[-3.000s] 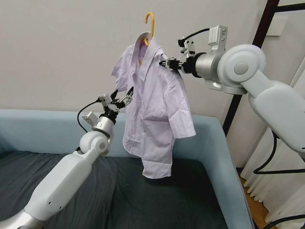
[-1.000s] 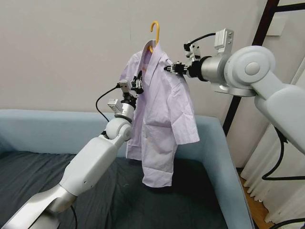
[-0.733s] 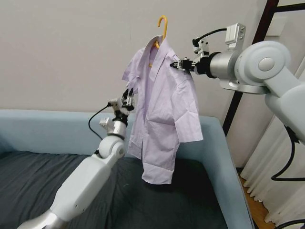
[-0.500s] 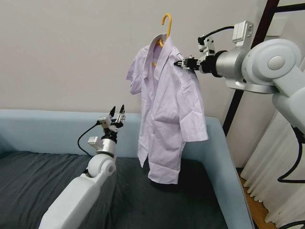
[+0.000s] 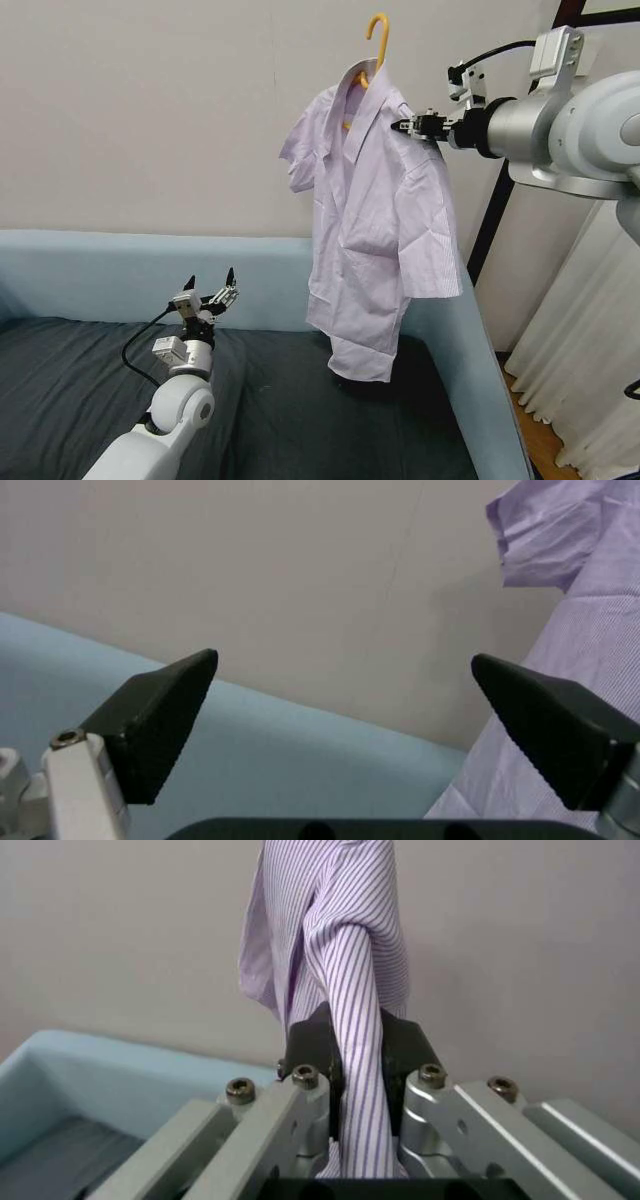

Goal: Pick up the clothes from the sofa and hang them on the clothes hanger.

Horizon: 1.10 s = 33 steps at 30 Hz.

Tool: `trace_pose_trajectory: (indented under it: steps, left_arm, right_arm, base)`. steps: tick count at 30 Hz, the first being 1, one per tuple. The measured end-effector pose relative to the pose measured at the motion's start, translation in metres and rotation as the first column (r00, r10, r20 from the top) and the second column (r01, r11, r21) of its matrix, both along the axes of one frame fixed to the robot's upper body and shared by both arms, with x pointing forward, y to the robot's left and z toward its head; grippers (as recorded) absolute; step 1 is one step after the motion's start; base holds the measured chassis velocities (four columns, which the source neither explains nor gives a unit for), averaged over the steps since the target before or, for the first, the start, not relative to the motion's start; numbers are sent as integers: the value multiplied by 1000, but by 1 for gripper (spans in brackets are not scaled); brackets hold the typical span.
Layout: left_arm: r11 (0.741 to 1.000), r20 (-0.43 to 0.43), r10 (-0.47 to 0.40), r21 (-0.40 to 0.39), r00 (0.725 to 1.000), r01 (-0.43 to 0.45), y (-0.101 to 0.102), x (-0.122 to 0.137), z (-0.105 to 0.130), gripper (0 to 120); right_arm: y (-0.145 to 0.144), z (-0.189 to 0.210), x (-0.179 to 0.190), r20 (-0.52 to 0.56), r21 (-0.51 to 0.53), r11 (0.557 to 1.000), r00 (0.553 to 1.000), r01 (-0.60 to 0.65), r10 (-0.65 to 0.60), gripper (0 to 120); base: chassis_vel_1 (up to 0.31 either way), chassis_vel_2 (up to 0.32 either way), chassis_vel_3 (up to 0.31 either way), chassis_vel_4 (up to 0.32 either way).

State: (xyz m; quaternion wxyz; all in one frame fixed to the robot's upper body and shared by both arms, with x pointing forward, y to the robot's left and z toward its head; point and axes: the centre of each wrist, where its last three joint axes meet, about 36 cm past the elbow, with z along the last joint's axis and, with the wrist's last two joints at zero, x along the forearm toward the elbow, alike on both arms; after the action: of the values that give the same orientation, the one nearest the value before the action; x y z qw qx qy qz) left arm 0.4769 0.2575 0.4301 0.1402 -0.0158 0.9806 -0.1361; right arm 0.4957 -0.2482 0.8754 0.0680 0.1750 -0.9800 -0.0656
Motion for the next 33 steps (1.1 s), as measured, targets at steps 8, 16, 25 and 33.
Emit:
trace_pose_trajectory:
  steps: [8,16,25,33]
  left_arm:
    - [1000,10,21,3,1000,-21,7,-5,6,100]
    - [1000,8,5,-4,1000,-5,-4,-3,10,100]
    - [999,7,-18,-27,1000,18,-23,-1,15,100]
    - [1000,16,14,-9,1000,-14,-7,-7,18,100]
  right_arm:
    - [-40,9,-15,47,10,980,979,197,-197,7]
    - [-91,12,-54,60,11,950,948,311,-311,7]
    - [-149,3,-63,64,-54,871,872,488,-485,7]
    - [-164,-9,-47,106,-107,802,809,587,-578,7]
  base:
    - [0,0,0,0]
    - [0,0,0,0]
    - [0,0,0,0]
    - [0,0,0,0]
